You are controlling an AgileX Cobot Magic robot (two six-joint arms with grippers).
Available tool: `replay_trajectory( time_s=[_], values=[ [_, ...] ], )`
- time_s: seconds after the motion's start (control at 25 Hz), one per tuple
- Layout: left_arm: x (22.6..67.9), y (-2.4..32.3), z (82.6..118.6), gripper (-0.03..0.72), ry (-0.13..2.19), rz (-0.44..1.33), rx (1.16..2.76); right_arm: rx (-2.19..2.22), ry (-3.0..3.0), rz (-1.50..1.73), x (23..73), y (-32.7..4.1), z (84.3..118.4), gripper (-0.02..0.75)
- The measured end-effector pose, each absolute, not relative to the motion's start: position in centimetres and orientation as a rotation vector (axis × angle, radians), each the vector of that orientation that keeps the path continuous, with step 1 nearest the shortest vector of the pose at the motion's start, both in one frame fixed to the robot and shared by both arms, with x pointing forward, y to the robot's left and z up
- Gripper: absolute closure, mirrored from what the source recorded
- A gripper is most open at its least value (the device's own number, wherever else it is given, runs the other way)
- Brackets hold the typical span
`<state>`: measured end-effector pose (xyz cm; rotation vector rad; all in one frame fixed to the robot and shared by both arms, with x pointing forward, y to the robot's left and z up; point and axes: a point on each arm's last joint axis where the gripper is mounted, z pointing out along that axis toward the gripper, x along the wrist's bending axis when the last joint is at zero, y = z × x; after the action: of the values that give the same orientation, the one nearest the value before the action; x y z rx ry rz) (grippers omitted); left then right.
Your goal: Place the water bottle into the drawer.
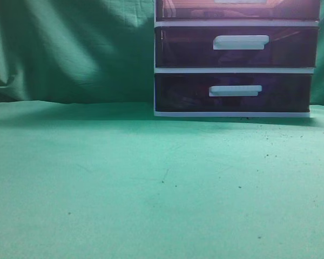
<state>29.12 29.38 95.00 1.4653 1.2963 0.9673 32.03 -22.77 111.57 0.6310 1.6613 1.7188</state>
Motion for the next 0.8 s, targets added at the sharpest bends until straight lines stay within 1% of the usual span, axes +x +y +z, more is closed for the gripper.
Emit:
replay_trajectory(
  time_s=[0.08, 0.2, 0.28, 0.4, 0.52, 0.76, 0.8],
  values=[
    [29.1, 29.4, 95.0, 0.688, 1.297, 0.967, 1.466, 0.62, 1.662, 1.704, 31.4, -23.3, 111.4, 0.738],
    [29.1, 29.4, 95.0, 0.688, 1.297, 0.967, 1.466, 0.606, 1.738, 1.6, 30.1, -24.1, 110.5, 0.738],
    [29.1, 29.4, 95.0, 0.688, 1.297, 0.967, 1.466, 0.662, 1.8, 1.474, 29.4, -24.9, 109.5, 0.738],
    [29.1, 29.4, 95.0, 0.688, 1.298, 0.966, 1.467, 0.882, 1.774, 1.336, 28.9, -26.1, 107.8, 0.738],
    [29.1, 29.4, 95.0, 0.688, 1.298, 0.966, 1.467, 1.059, 1.64, 1.242, 28.9, -27.3, 105.6, 0.738],
    [29.1, 29.4, 95.0, 0.688, 1.298, 0.966, 1.467, 1.205, 1.519, 1.167, 28.8, -28.3, 100.4, 0.738],
    [29.1, 29.4, 95.0, 0.688, 1.298, 0.966, 1.467, 1.235, 1.518, 1.152, 28.8, -28.4, 99.5, 0.69]
  ],
)
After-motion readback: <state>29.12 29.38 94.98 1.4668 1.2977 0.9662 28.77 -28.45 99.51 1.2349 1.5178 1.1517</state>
